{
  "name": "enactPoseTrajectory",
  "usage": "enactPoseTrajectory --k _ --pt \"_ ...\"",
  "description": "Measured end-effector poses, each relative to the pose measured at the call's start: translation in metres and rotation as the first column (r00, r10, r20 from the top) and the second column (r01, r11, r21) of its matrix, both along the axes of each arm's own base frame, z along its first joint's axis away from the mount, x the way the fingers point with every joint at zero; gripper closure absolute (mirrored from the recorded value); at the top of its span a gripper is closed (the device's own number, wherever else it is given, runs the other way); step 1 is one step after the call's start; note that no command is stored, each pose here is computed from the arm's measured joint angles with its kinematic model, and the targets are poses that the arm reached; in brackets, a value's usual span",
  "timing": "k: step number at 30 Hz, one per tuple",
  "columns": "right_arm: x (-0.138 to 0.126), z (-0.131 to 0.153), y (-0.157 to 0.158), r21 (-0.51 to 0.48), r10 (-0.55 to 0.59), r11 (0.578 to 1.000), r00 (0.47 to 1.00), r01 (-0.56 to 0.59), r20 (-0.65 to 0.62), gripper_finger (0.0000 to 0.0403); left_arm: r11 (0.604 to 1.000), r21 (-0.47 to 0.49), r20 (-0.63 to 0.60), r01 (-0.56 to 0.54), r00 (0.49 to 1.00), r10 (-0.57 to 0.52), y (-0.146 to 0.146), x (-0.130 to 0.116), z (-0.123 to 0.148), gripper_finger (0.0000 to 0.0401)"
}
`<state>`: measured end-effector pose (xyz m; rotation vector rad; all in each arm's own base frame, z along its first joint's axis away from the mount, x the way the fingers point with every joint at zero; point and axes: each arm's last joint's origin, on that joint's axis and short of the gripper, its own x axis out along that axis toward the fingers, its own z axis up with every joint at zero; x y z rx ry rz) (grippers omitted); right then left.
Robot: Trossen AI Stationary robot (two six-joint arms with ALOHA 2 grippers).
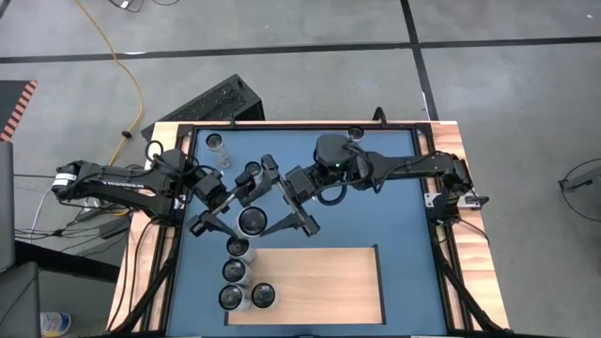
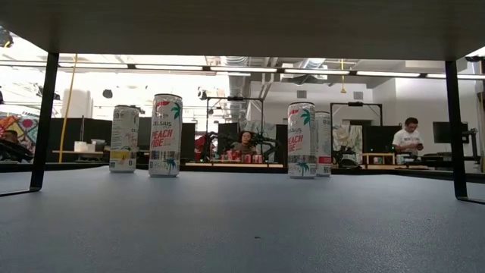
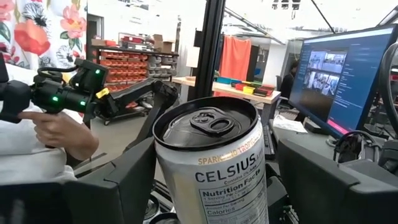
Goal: Place canned beverage on shelf
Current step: Put the right white yellow soda can on the shelf aligned with the other white yellow soda can
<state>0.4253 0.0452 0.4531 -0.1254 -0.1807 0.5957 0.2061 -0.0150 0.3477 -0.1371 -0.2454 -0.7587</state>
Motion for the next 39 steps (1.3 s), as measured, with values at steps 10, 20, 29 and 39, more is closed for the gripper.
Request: enactPoseTrajectory --k 10,20,29,39 --pt "0.001 -0.004 0.000 -0.019 -0.027 0.999 0.999 0.027 -0.026 0.0092 1.000 -0.012 -0.031 0.016 0.999 -0.016 0.000 0.000 -0.001 0.0151" --pt "0.001 -0.005 0.018 -0.100 -0.262 0.960 0.965 0.263 0.020 0.0092 1.000 -0.005 -0.048 -0.008 0.999 0.008 0.005 0.001 -0.003 0.0151" --pt "0.000 -0.007 0.036 -0.017 -0.224 0.975 0.974 0.224 -0.045 0.0092 1.000 -0.002 -0.047 -0.005 0.999 0.005 0.005 0.001 -0.004 0.0151" --pt "0.002 -0.012 0.019 -0.002 -0.235 0.972 0.965 0.237 -0.120 0.0091 1.000 0.005 -0.040 -0.028 0.999 0.028 0.005 0.002 -0.004 0.0151"
